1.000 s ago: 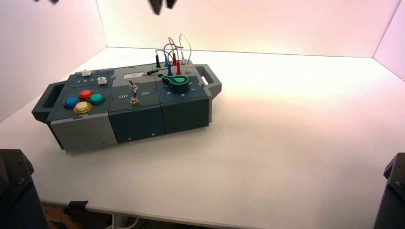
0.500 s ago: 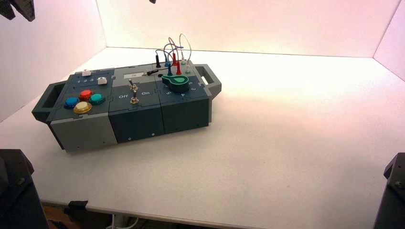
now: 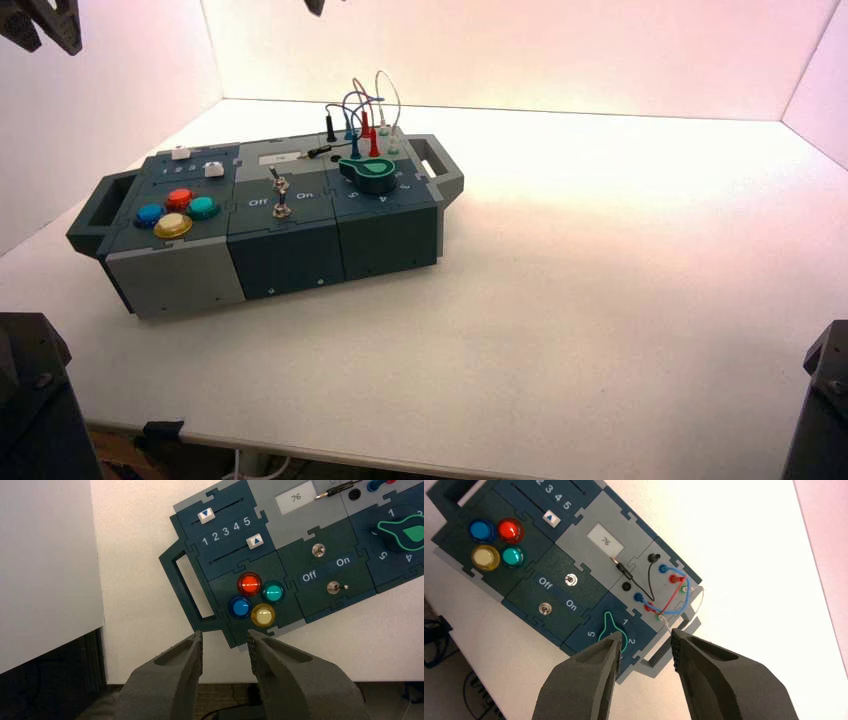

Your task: View the box from the top.

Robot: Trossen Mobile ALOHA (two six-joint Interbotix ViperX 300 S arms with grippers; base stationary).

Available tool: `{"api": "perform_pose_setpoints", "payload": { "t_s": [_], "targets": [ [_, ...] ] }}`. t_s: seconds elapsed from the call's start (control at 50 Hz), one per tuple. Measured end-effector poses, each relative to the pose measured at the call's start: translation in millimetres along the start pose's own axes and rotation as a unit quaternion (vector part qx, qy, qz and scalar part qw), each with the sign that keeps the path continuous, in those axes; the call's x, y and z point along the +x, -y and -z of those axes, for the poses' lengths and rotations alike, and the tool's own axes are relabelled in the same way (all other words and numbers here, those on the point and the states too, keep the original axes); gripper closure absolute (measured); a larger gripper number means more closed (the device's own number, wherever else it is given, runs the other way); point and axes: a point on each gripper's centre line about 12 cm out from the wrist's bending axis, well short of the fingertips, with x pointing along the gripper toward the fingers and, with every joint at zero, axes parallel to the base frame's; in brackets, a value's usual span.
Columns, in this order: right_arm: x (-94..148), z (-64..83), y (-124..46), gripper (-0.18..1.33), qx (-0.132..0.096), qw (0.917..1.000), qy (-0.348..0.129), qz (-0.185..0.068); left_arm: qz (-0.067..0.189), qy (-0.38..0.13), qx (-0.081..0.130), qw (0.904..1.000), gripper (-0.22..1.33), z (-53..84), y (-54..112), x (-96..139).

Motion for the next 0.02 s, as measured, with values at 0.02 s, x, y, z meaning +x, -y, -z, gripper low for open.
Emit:
{"api": "perform_pose_setpoints", "payload": {
  "t_s": [0.02],
  "targets": [
    [0.0, 0.0, 0.0, 0.13, 0.000, 1.0000, 0.000, 0.000, 0.000, 0.000, 0.000, 1.0000, 0.14, -0.2, -0.4, 0.4]
  ]
}}
